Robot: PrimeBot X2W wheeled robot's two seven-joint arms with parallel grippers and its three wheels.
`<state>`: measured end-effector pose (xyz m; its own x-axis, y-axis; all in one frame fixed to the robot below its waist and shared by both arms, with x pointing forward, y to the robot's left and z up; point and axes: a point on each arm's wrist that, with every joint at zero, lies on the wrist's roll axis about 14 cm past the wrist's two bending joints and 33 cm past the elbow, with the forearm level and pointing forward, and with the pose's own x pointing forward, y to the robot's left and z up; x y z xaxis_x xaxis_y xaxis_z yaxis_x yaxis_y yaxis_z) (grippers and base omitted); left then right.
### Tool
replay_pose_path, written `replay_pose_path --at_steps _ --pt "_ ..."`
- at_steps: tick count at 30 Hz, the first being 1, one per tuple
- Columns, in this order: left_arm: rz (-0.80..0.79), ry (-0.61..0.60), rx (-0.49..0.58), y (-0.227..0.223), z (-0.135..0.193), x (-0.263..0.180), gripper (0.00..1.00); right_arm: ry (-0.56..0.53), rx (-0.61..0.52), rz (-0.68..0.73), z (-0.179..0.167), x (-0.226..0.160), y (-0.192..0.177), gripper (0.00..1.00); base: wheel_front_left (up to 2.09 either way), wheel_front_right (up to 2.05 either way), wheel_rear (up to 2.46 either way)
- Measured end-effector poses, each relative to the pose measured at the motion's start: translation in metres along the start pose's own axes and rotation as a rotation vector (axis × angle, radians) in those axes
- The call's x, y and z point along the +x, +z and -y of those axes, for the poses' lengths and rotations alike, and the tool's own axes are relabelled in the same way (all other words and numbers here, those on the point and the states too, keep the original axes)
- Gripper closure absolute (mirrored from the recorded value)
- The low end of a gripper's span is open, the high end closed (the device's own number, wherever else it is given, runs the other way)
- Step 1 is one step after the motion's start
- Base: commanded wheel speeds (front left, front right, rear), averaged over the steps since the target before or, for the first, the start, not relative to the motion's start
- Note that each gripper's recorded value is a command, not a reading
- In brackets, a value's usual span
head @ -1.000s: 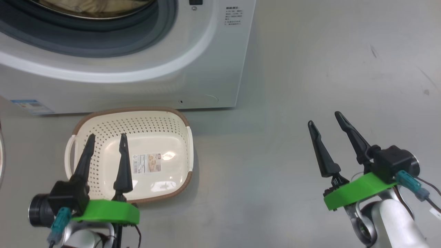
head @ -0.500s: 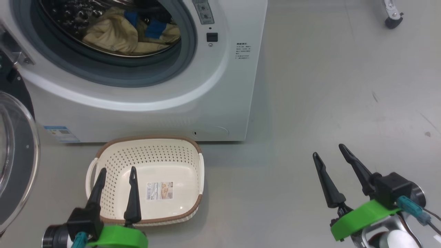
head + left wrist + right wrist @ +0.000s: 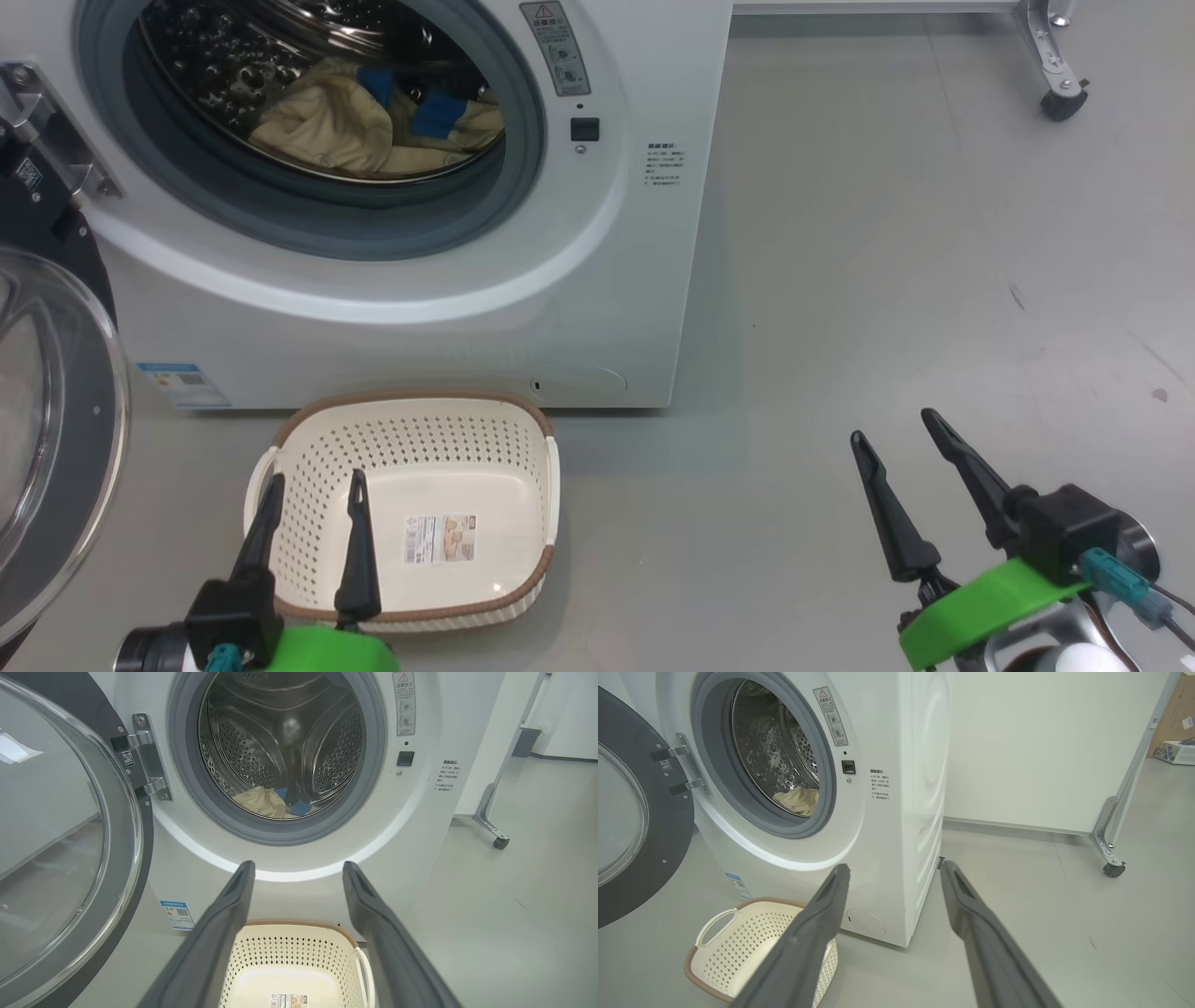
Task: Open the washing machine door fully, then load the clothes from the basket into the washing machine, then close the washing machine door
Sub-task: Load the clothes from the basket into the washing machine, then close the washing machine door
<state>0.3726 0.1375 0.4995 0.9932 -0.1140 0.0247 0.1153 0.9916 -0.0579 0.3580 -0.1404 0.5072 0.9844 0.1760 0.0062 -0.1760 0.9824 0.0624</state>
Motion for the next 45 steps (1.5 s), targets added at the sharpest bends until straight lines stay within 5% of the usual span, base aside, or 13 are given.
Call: replay_pose_path --at_steps 18,45 --pt "-0.004 0.006 0.032 -0.003 -0.003 0.001 0.00 0.001 0.004 -0.005 -0.001 0.002 -0.001 0.00 -0.15 0.15 0.00" --pt "0.034 0.033 0.044 0.008 -0.011 0.006 0.00 -0.003 0.006 -0.005 0.001 0.005 -0.002 0.00 -1.22 1.22 0.00"
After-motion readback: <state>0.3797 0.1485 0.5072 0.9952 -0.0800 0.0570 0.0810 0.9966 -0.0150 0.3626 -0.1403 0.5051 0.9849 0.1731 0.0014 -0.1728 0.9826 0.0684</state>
